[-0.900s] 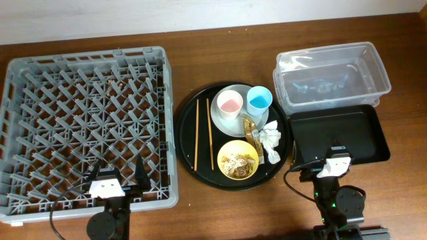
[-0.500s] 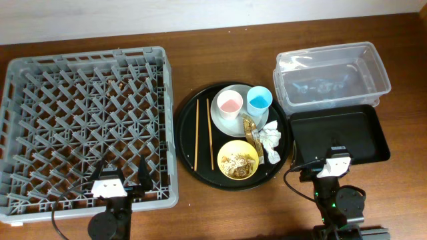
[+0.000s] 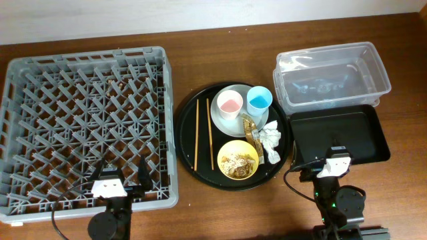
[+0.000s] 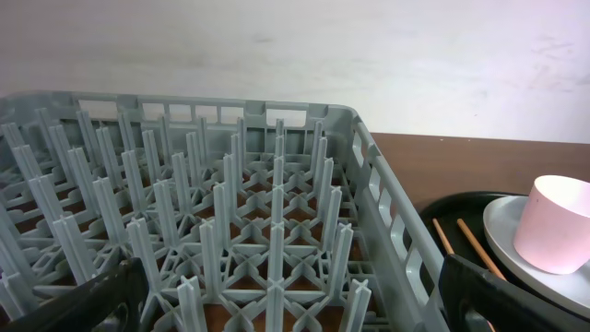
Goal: Sort waste into correct bins and load items into the dishwasher rack
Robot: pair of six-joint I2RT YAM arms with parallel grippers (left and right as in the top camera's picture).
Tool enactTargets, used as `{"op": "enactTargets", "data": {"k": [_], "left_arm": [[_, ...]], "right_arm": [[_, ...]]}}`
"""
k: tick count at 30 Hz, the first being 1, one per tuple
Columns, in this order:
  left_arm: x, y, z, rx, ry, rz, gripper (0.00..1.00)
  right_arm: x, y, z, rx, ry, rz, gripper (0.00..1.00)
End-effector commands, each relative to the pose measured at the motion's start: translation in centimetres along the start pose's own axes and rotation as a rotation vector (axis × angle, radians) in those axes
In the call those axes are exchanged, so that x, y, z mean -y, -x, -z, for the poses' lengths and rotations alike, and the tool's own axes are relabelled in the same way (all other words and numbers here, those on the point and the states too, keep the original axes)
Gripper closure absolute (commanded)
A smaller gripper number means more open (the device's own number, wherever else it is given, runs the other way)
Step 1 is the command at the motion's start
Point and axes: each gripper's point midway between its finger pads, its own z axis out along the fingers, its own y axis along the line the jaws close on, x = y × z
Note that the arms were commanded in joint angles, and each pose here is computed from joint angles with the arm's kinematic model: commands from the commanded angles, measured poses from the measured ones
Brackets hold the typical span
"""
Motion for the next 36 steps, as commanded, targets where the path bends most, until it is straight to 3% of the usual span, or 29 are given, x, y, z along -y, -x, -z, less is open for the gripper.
{"op": "enactTargets", "data": {"k": [1, 15, 18, 22, 25, 27, 31, 34, 36], "left_arm": [[0.2, -0.1, 0.0, -0.002, -0.007, -0.016, 0.01], [0.7, 0.5, 0.1, 0.020, -0.036, -0.011, 0.01], [2.2, 4.9, 1.2, 0.099, -0.117, -0.012, 0.01], [2.8, 14.4, 4.6, 0.147, -0.121, -0.017, 0.01], [3.8, 19.3, 4.9, 0.036, -0.150, -0.018, 0.01], [5.1, 21.9, 3.0, -0.149, -0.195, -0.024, 0.01], [9.5, 21.0, -2.0, -0.676, -0.402, 0.088, 0.01], [12.3, 19.1, -7.7, -0.834, -0.548, 0.189, 0.01], [13.2, 17.4, -9.3, -0.893, -0.593, 0.242, 0.19]], "right_arm": [[0.0, -0.3, 0.0, -0.008, 0.001, 0.000, 0.01], [0.0, -0.3, 0.0, -0.008, 0.001, 0.000, 0.01], [0.0, -0.3, 0.0, -0.008, 0.001, 0.000, 0.01], [0.0, -0.3, 0.0, -0.008, 0.001, 0.000, 0.01], [0.0, -0.3, 0.0, -0.008, 0.001, 0.000, 0.01], [0.0, -0.3, 0.0, -0.008, 0.001, 0.000, 0.01], [0.0, -0.3, 0.0, -0.008, 0.001, 0.000, 0.02], [0.0, -0.3, 0.0, -0.008, 0.001, 0.000, 0.01], [0.0, -0.3, 0.0, -0.008, 0.001, 0.000, 0.01]]}}
